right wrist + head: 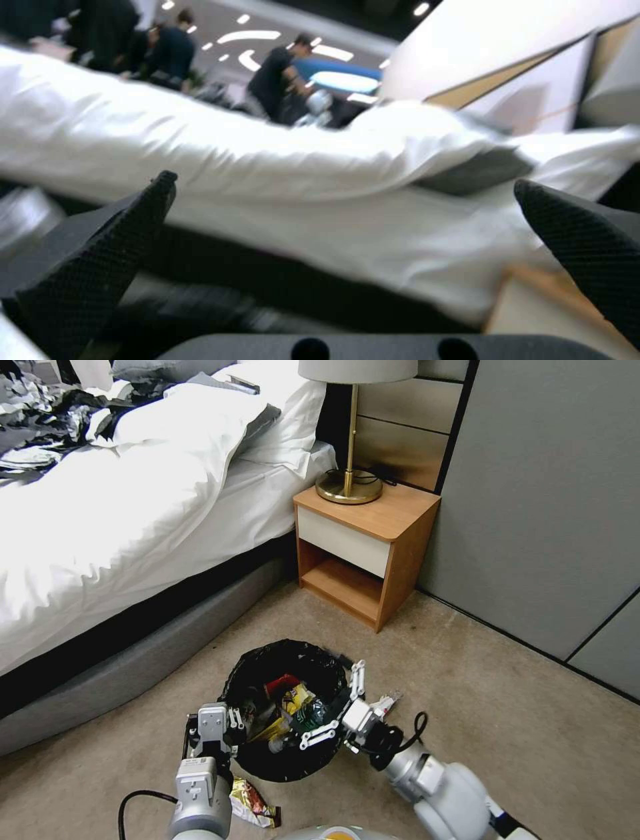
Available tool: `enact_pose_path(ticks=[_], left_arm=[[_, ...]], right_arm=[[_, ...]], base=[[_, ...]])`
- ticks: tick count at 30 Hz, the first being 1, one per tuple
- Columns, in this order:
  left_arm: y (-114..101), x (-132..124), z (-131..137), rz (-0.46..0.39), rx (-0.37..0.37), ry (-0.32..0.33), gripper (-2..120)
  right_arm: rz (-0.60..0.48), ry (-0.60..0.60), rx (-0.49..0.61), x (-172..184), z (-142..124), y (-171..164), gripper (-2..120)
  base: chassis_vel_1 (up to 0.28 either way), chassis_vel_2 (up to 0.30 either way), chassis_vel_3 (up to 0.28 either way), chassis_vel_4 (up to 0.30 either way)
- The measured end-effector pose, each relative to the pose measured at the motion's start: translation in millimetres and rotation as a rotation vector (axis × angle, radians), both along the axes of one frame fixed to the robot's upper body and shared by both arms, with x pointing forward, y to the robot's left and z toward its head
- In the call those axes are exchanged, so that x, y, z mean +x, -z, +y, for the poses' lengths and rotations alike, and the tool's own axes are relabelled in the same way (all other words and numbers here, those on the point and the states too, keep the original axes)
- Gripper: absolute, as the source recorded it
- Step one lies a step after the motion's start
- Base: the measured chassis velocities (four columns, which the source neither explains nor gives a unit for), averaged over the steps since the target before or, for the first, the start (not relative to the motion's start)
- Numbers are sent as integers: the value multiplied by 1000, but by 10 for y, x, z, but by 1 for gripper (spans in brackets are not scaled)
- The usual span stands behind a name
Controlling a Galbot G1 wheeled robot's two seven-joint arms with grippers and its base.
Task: Pick up the trash bin, then pick up the garbage from the floor and place it into the trash bin.
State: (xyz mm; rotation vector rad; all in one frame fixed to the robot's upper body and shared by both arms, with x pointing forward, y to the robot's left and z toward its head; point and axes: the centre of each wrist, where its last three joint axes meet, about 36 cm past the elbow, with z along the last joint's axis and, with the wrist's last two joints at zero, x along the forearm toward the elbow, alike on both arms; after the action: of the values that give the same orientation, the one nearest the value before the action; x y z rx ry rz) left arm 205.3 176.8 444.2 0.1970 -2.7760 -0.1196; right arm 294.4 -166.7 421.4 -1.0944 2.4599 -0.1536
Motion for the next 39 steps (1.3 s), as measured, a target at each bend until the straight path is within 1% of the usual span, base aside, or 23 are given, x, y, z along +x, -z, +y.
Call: enact_pose_path(ticks=[1, 2, 4, 6, 7, 9, 10, 11, 12, 13, 15, 16, 17, 19, 22, 28, 33, 39], left_arm=[[2, 0, 1, 0, 0, 0, 1], [9, -1, 7, 2, 3, -2, 1], [10, -1, 10, 3, 3, -3, 1], [13, -2, 22, 4, 2, -5, 1], [13, -2, 22, 4, 2, -5, 1], [13, 6, 54, 3, -3, -8, 1], [13, 6, 54, 3, -3, -8, 1], [13, 10, 64, 2, -4, -9, 1], [10, 21, 87, -1, -7, -14, 1], [9, 28, 100, -2, -10, -17, 1], [9, 28, 103, -2, -11, -17, 1], [11, 29, 121, 0, -12, -18, 1], [13, 28, 137, 1, -13, -19, 1], [13, 28, 142, 1, -13, -20, 1], [11, 29, 158, -1, -15, -30, 1], [-15, 32, 177, -9, -19, -33, 1], [-35, 44, 185, -17, -21, -34, 1], [-38, 50, 191, -19, -19, -42, 1]], right_arm=[[-5, 7, 4, -1, -6, -29, 114], [-26, 62, 27, -17, -32, -175, 112], [-29, 75, 32, -23, -34, -200, 112], [-25, 156, 75, -95, -29, -315, 107], [-25, 156, 75, -95, -29, -315, 107], [-3, 290, 127, -203, -22, -412, 101], [-3, 290, 127, -203, -22, -412, 101], [5, 324, 135, -232, -23, -418, 100], [29, 415, 147, -309, -27, -407, 100], [54, 478, 156, -373, -16, -373, 100], [58, 486, 157, -381, -14, -368, 100], [96, 566, 167, -464, -1, -299, 100], [114, 610, 160, -515, -1, -223, 100], [117, 620, 157, -529, -1, -196, 100], [128, 655, 140, -590, -14, -46, 100], [146, 683, 123, -590, -55, 74, 100], [158, 699, 118, -473, -125, 132, 100], [213, 698, 138, -210, -179, 39, 100]], base=[[0, 0, 0, 0], [0, 0, 0, 0], [0, 0, 0, 0], [0, 0, 0, 0], [0, 0, 0, 0], [0, 0, 0, 0], [0, 0, 0, 0], [0, 0, 0, 0], [0, 0, 0, 0], [0, 0, 0, 0], [0, 0, 0, 0], [0, 0, 0, 0], [0, 0, 0, 0], [0, 0, 0, 0], [0, 0, 0, 0], [0, 0, 0, 0], [0, 0, 0, 0], [0, 0, 0, 0]])
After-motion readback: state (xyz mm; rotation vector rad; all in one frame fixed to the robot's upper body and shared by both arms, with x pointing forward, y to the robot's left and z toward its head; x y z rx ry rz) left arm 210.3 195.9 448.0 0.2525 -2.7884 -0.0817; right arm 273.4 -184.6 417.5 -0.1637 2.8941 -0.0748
